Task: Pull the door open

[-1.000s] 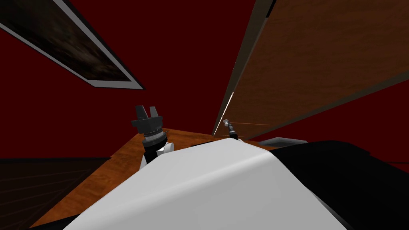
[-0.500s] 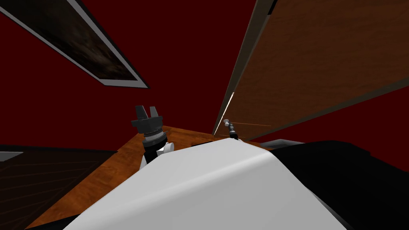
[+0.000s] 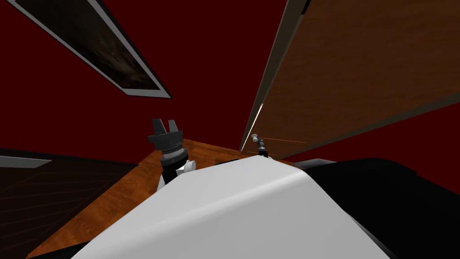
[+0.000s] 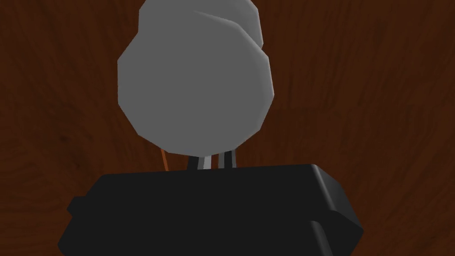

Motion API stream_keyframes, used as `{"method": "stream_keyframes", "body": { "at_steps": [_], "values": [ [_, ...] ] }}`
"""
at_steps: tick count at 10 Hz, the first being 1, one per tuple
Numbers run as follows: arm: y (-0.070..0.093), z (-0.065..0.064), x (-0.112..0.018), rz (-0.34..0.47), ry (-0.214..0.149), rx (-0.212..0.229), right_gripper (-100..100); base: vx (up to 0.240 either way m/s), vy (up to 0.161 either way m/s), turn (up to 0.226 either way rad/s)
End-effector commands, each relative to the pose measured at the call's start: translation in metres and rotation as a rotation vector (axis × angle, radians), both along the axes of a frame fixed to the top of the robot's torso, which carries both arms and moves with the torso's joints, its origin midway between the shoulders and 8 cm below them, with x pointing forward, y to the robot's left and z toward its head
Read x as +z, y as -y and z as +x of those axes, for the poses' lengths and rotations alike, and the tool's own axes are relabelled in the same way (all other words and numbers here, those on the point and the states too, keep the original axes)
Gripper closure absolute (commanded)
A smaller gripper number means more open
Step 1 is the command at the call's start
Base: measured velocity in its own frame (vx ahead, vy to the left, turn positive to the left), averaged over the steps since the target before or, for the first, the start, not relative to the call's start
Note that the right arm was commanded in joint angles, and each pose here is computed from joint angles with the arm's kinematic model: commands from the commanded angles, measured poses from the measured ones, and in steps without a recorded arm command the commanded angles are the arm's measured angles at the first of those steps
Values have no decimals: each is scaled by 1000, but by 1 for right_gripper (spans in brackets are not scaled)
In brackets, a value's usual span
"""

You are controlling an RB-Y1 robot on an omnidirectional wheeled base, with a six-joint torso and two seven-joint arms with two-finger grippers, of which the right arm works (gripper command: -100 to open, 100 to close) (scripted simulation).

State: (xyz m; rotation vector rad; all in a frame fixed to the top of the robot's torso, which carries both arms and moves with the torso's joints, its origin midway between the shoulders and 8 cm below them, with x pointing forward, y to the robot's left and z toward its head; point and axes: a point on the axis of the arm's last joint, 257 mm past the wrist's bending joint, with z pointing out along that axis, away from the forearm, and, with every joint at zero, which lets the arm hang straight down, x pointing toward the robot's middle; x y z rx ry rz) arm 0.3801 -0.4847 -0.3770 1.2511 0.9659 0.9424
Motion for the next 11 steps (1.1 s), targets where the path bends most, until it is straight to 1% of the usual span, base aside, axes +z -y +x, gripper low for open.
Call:
{"method": "stream_keyframes", "body": {
  "at_steps": [1, 2, 4, 9, 10, 11],
  "values": [
    [2, 3, 4, 57, 33, -7, 100, -48, -12, 97],
    [0, 3, 3, 69, 32, -7, -100, -54, -9, 49],
    [-2, 6, 2, 120, 51, -10, -100, -48, 0, 13],
    [-10, 15, 1, 315, 123, -24, -100, -79, -9, 37],
    [-10, 15, 1, 324, 126, -23, -100, -57, -7, 24],
    [-12, 17, 0, 373, 145, -26, -100, -45, -5, 12]
  ]
}}
